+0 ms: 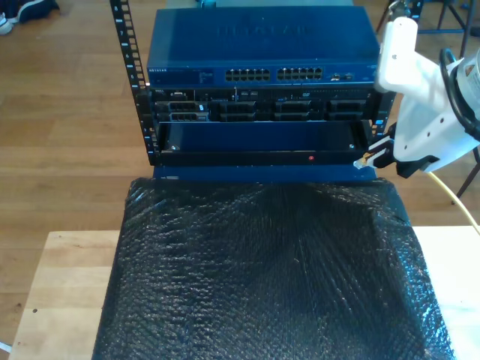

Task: Grab the cable and plug it in

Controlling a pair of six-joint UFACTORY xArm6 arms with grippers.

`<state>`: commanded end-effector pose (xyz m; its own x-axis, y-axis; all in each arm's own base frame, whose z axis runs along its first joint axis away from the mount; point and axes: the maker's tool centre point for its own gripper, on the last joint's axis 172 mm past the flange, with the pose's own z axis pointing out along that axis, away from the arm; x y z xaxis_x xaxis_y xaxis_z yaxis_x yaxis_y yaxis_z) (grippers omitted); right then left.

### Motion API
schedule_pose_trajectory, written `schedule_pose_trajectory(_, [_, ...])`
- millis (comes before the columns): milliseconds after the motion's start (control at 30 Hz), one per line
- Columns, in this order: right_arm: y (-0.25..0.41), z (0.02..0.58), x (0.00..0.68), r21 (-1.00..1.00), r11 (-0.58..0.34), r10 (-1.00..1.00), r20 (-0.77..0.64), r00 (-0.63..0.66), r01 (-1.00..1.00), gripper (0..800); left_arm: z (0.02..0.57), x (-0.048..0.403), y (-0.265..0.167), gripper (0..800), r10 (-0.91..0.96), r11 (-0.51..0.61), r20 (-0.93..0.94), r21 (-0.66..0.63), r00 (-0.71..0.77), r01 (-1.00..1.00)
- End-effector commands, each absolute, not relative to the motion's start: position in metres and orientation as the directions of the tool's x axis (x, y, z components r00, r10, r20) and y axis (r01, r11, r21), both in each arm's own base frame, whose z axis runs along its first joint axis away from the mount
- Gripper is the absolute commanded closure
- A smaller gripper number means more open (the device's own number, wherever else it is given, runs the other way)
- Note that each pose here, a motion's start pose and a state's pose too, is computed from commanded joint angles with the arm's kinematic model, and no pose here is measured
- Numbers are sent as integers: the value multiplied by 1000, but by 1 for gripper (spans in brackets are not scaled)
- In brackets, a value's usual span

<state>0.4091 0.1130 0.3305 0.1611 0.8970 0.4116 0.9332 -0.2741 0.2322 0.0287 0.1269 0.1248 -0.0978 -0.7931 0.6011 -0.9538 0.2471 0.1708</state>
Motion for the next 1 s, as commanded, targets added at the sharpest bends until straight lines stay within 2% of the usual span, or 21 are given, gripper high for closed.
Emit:
schedule_pose_trajectory(267, [111,325,407,225,-275,898,407,167,935,800,118,31,130,1,-828,237,548,154,-117,-959])
schedule_pose_trajectory(533, [108,324,406,231,-270,904,394,164,935,800,101,15,152,1,-881,92,473,132,-19,-987])
schedule_pose_trajectory(1000, [105,324,404,234,-272,905,393,165,934,800,95,12,147,0,-900,40,435,117,15,-992])
